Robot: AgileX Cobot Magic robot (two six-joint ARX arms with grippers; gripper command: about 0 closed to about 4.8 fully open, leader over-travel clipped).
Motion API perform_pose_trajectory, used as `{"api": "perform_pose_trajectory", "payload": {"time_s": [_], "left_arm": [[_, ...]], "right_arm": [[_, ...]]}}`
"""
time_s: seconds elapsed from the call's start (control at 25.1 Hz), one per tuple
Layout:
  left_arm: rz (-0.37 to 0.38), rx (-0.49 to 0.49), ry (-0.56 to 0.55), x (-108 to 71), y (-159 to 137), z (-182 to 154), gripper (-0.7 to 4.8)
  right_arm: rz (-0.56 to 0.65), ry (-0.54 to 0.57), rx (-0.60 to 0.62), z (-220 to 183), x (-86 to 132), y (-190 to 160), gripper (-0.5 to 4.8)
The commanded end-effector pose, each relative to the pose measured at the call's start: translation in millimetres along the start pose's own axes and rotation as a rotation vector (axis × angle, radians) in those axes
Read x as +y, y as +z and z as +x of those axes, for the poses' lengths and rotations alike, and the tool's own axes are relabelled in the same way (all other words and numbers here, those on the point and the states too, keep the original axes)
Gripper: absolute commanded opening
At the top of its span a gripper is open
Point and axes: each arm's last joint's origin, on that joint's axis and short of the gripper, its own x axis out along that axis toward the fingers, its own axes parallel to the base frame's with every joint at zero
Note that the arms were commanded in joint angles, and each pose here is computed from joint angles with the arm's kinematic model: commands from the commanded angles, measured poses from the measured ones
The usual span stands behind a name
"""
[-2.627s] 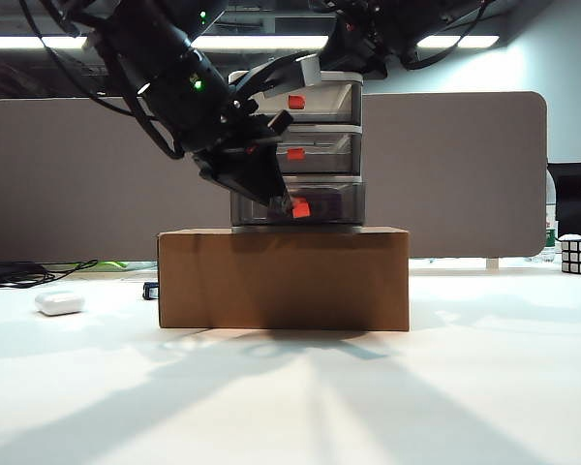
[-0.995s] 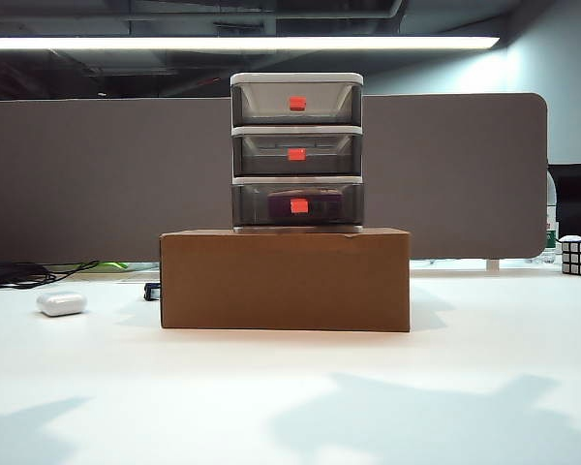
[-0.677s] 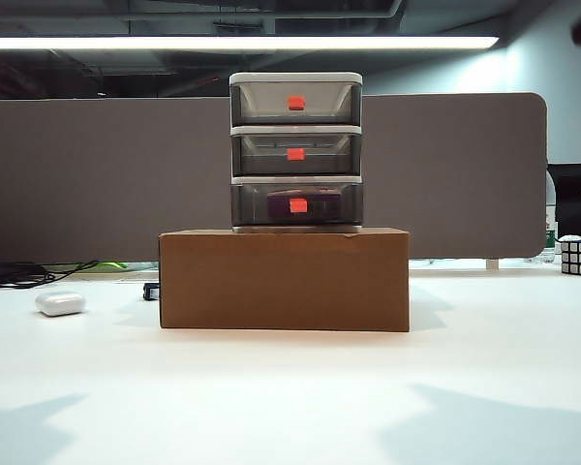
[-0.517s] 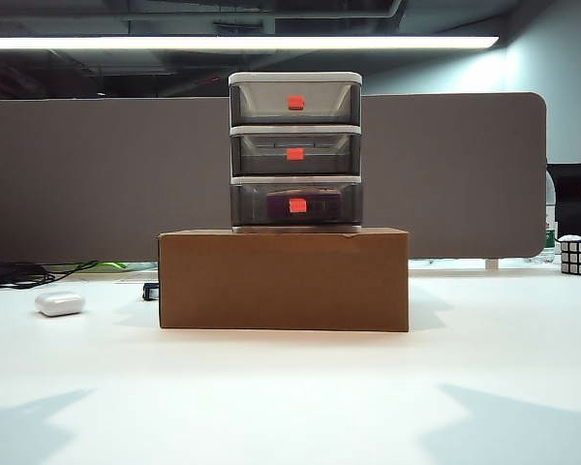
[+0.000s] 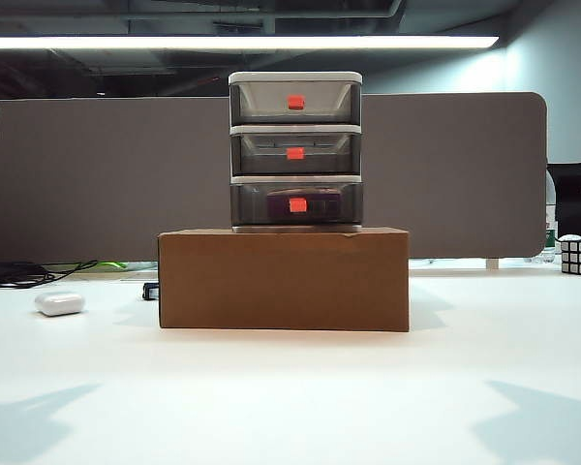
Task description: Open the third layer of the drawer on the table, pick up a pack of napkins on the table and put it in, and finally close the drawer.
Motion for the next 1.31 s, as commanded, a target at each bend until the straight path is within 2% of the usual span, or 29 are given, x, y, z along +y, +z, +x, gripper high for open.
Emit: {"api": "perform_pose_trajectory", "payload": {"time_s": [0.04, 0.36, 0.6, 0.68, 0.92, 1.03, 1.11, 1.31], "left_arm": [[0.017, -0.026, -0.005, 0.2, -5, 2, -0.05], [0.126, -0.006, 0.065, 6.9, -11, 4, -0.05], [0.128, -0.026, 0.192, 25.7, -8, 4, -0.05], [0.124, -0.026, 0.247, 42.0, -7, 0, -0.05], [0.022, -0.123, 0.351, 62.5, 3, -12, -0.04], [-0.062, -0.155, 0.439, 70.4, 4, -17, -0.03], [-0.094, -0.161, 0.436, 70.3, 4, -17, -0.03], [-0.101, -0.14, 0.379, 68.9, 2, -16, -0.04]], "right_arm": [[-0.027, 0.003, -0.03, 0, 0, 1, -0.06], [-0.058, -0.03, -0.029, 0, -4, 1, -0.06], [-0.074, -0.088, -0.029, -1, -12, 2, -0.06], [-0.07, -0.152, -0.032, -3, -19, 2, -0.06], [-0.074, -0.185, -0.06, -6, -27, 5, -0.06], [-0.071, -0.199, -0.066, -6, -28, 5, -0.06], [-0.068, -0.197, -0.066, -6, -28, 5, -0.06], [-0.068, -0.195, -0.066, -6, -28, 5, -0.06]]}}
